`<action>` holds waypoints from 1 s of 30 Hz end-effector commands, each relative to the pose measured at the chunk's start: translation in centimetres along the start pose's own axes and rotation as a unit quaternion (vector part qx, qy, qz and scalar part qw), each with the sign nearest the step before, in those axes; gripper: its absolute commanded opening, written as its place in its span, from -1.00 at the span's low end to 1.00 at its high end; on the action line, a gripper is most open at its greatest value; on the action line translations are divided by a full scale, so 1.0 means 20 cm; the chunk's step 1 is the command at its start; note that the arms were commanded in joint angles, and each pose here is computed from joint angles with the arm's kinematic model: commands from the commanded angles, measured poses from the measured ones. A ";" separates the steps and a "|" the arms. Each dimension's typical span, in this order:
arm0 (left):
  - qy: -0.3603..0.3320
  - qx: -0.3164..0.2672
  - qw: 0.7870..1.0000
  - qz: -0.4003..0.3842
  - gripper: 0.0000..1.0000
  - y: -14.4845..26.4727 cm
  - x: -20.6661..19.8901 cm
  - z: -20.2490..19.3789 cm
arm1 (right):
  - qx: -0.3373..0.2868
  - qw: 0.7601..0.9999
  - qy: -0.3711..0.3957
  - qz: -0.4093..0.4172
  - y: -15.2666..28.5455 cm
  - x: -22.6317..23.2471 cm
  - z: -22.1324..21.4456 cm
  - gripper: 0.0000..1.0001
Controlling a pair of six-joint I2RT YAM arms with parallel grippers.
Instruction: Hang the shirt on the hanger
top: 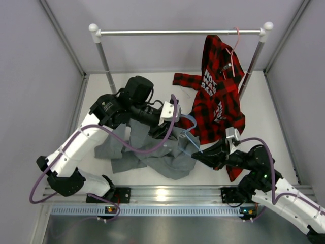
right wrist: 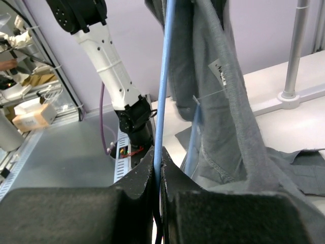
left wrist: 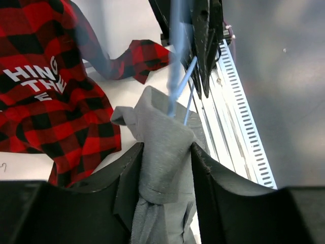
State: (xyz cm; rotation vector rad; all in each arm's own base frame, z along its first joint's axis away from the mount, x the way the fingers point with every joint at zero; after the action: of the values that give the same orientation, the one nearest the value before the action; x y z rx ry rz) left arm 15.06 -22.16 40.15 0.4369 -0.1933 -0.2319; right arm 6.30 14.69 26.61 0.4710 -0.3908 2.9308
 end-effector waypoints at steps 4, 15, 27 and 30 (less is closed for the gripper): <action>-0.022 -0.040 0.998 -0.038 -1.00 0.03 -0.06 0.04 | -0.039 0.996 0.058 0.055 -0.01 0.10 0.17 -1.00; -0.025 -0.028 0.999 -0.009 0.26 0.07 -0.07 0.06 | -0.035 0.994 0.083 0.055 -0.02 0.12 0.24 -1.00; -0.039 -0.025 0.998 0.052 0.16 0.14 -0.08 0.10 | -0.030 0.995 0.075 0.063 0.01 0.12 0.19 -1.00; -0.030 -0.026 0.998 0.052 -0.03 0.14 -0.09 0.10 | -0.020 0.995 0.076 0.065 0.01 0.12 0.17 -1.00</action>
State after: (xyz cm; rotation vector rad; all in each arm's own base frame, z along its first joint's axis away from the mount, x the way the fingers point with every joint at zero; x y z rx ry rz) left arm 13.89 -20.39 41.54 0.4220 -0.2217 -0.1660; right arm 5.82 14.26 28.47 0.3841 -0.3609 2.9838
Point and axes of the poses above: each gripper's point midway between its finger pads, its own y axis back along the fingers, its own x axis along the line the jaws close on, z = x × y, the point moved 10 cm from there along y, back along the fingers, and after that the axes turned 5 degrees about -y, right-handed, at the moved point
